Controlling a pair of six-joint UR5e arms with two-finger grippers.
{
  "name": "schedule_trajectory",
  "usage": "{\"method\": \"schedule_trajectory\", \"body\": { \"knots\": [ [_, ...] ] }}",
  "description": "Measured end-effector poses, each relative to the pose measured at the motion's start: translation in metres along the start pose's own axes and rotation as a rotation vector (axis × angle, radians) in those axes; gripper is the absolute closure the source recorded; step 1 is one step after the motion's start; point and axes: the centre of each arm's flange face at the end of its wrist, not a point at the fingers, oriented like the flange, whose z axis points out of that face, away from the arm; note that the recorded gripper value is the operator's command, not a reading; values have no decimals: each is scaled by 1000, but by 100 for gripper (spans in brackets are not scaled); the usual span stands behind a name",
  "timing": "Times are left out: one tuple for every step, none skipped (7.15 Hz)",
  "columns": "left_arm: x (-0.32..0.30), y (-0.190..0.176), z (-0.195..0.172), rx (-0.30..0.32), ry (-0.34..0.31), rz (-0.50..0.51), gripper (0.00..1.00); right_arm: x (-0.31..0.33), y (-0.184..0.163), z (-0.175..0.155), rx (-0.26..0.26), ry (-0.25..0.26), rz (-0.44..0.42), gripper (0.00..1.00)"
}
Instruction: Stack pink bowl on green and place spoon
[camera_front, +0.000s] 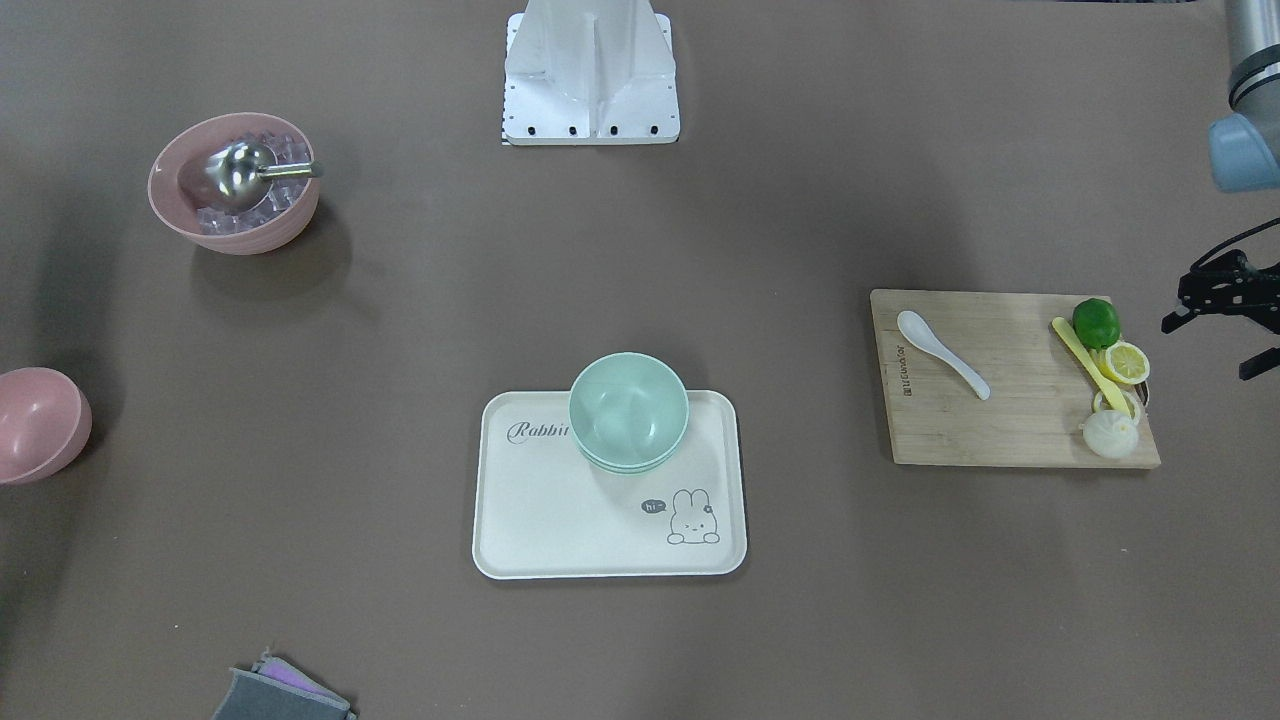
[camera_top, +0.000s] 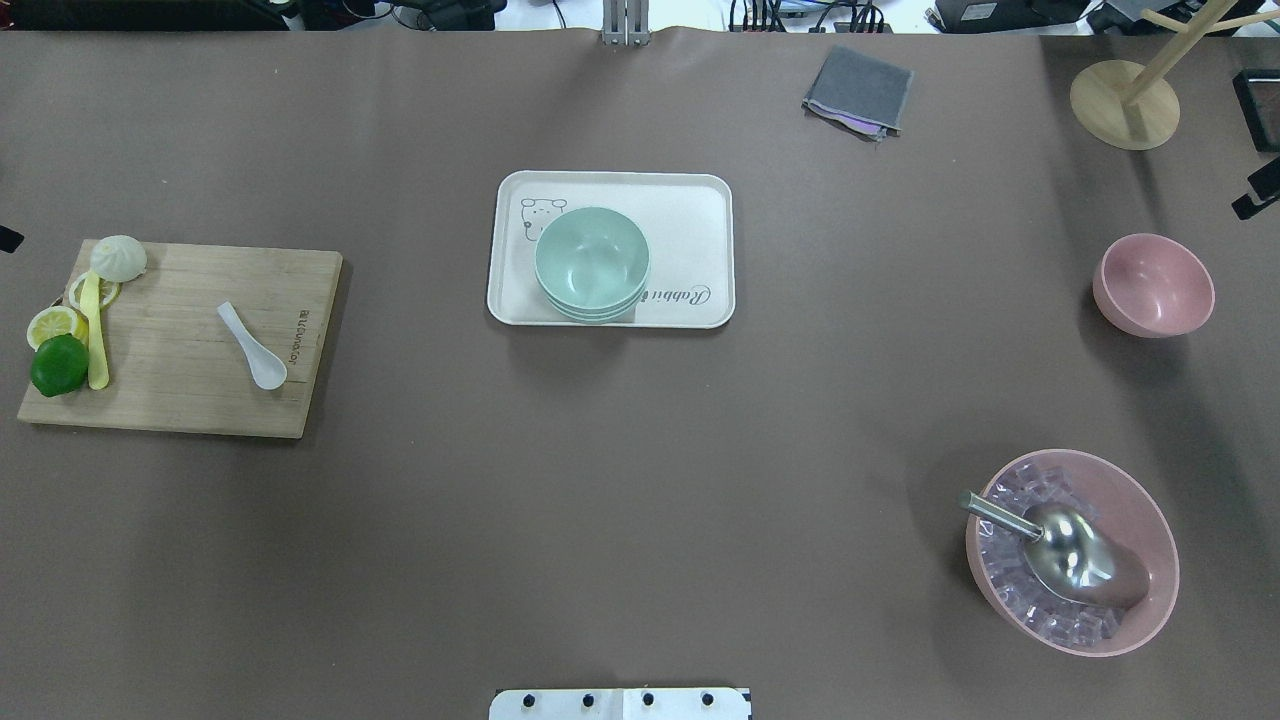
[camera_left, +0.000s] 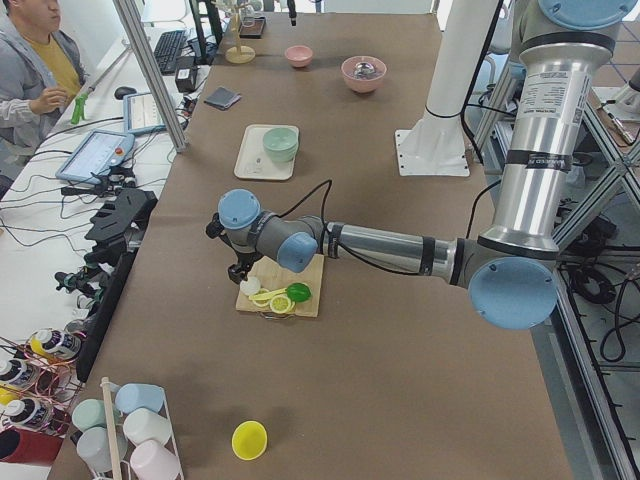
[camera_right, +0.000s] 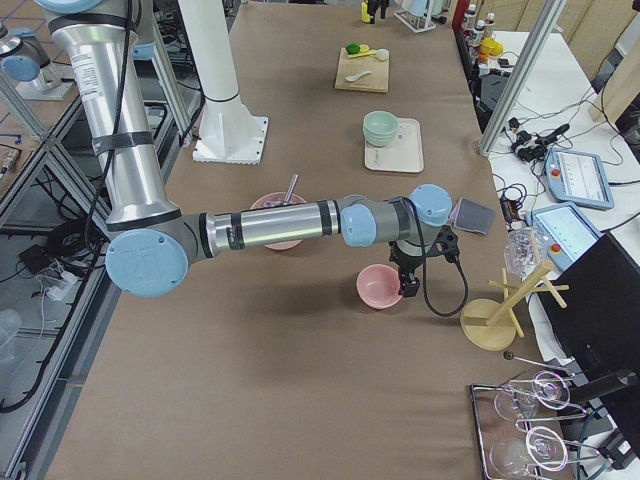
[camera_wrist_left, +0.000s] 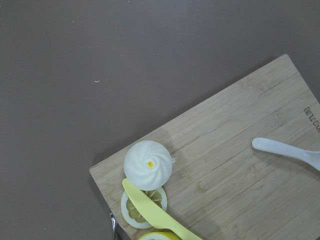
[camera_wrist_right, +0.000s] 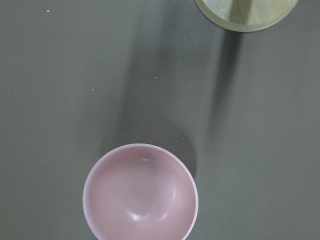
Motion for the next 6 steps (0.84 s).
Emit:
{"method": "schedule_trajectory", "body": {
  "knots": [
    [-1,0,1,-2,-2,-2,2,0,-1,0,1,0,-1,0],
    [-3,1,2,-6,-3,-6,2,-1,-2,0,1,0,-4,0],
    [-5,3,4,-10,-3,-11,2,0,-3,1,-1,1,-5,0],
    [-6,4,6,-12,-2,-13,2,1,-3,2,-3,5,-4,0],
    [-8,6,7,-15,-3,-17,2,2,-5,5,-7,8,-3,0],
    [-10,11,9,-21,-5,-24,2,3,-11,12,-6,9,-10,0]
  ]
}}
